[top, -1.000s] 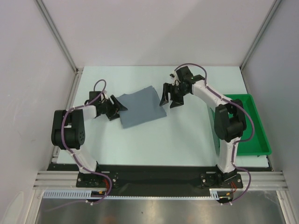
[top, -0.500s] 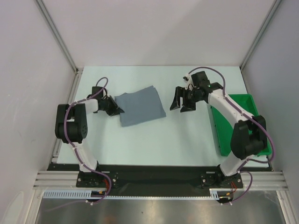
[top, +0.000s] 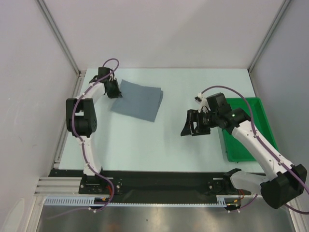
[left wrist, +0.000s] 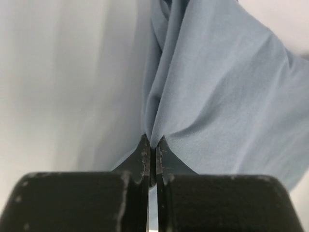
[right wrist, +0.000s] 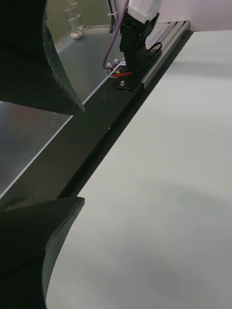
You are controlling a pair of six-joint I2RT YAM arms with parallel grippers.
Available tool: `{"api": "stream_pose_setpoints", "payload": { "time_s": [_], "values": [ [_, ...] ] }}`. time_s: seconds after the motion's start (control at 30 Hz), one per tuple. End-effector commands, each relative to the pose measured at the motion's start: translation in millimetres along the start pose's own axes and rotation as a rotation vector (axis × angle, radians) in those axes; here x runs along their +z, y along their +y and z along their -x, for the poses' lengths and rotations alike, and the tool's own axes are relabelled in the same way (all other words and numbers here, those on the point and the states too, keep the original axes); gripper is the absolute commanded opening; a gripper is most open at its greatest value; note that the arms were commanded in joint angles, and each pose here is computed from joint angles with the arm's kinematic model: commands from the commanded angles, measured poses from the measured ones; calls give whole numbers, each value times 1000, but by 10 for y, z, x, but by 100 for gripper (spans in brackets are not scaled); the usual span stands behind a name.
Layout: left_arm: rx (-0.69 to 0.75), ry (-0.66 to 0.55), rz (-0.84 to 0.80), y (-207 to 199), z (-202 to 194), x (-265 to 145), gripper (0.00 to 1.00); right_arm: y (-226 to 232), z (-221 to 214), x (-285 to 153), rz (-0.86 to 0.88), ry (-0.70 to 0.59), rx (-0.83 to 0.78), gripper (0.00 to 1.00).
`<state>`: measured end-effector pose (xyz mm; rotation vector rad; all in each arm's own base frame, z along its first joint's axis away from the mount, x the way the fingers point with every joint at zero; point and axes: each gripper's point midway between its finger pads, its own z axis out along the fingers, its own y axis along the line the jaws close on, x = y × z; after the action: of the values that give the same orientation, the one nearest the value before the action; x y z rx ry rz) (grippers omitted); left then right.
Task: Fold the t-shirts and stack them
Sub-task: Neatly place the folded tshirt to the corner
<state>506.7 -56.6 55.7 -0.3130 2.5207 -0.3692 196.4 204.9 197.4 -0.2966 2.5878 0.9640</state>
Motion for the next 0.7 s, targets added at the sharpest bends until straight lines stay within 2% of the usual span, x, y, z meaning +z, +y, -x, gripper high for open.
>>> {"api": "stream_pose_setpoints", "payload": {
  "time_s": [0.0, 0.03, 0.1, 0.13, 0.2, 0.33, 0.43, 0.53, 0.57, 0.63, 0.67],
  "values": [
    [119, -55, 122, 225, 336, 32, 0, -132, -209, -8, -52, 38, 18, 75],
    [147, -99, 146, 244, 536, 9, 0, -170, -211, 2, -67, 37, 20, 75],
    [153, -90, 174, 353, 588, 152, 0, -208, -190, 25, -84, 32, 11, 75],
    [157, -123, 161, 287, 755, 136, 0, -244, -151, 44, -100, 21, 13, 75],
    [114, -134, 192, 553, 888, 215, 0, -288, -55, 122, -112, 14, 31, 75],
    [78, -245, 198, 726, 1372, 166, 0, -361, 71, 235, -139, 39, 81, 75],
    [18, -331, 261, 1100, 1694, 67, 0, -445, 116, 309, -168, 54, 107, 75],
    [-34, -395, 234, 1237, 1877, 35, 0, -517, 159, 358, -193, 65, 144, 75],
    [-53, -402, 245, 1368, 1890, 63, 0, -532, 172, 367, -198, 65, 146, 75],
    [-63, -423, 216, 1387, 1985, 56, 0, -588, 220, 396, -213, 66, 165, 75],
    [-70, -406, 215, 1442, 1937, 174, 0, -581, 265, 392, -212, 60, 164, 75]
  ]
}}
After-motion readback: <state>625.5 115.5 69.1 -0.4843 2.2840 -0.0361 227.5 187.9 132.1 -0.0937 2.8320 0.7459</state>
